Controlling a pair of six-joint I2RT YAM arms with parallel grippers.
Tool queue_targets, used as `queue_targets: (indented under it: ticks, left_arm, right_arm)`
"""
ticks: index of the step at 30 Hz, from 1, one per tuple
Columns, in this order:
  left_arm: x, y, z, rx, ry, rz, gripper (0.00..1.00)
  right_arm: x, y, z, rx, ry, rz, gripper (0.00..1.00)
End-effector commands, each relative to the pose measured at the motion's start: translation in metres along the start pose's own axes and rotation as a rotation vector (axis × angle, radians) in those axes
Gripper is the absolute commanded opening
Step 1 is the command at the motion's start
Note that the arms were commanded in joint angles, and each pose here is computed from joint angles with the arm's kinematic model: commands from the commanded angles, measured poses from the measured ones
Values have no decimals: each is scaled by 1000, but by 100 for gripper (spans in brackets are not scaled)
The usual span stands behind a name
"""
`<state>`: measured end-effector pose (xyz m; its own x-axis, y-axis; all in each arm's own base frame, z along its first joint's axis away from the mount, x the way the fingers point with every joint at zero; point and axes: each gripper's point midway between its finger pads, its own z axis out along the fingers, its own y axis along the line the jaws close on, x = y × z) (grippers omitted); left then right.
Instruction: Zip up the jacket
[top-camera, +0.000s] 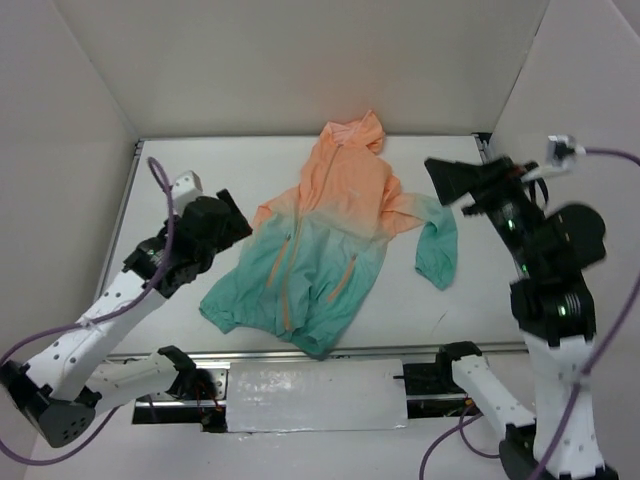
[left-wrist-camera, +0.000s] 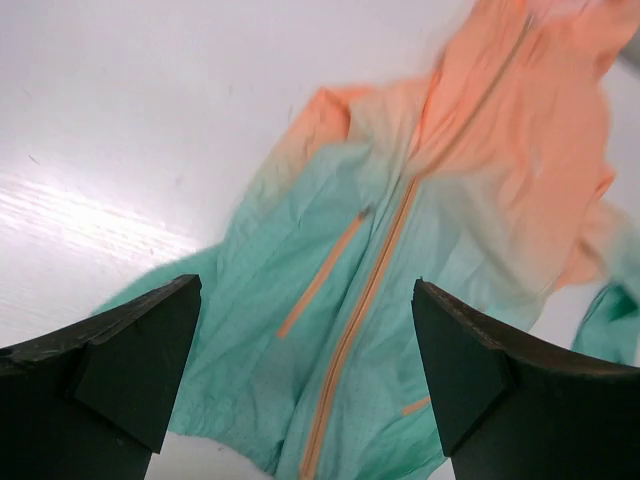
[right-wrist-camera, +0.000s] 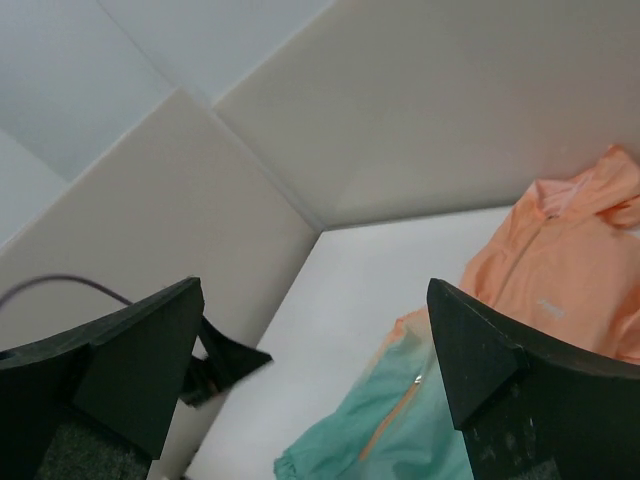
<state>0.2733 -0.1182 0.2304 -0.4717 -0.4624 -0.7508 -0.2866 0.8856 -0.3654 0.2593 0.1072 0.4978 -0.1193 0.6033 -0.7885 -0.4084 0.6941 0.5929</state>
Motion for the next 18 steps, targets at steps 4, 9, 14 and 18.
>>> queue_targets:
  ticks: [4, 9, 14, 18]
  left_arm:
    - [-114, 36, -96, -34, -304, -83, 99]
    - [-122, 74, -144, 31, -388, -98, 99]
    - [-112, 115, -175, 62, -432, -114, 99]
    - [-105, 130, -181, 40, -428, -75, 99]
  right_arm:
    - [37, -17, -97, 100, 6, -117, 100]
    - [51, -20, -160, 158, 12, -183, 100]
    - [67, -36, -183, 209, 68, -238, 100]
    - [64, -50, -197, 263, 37, -247, 100]
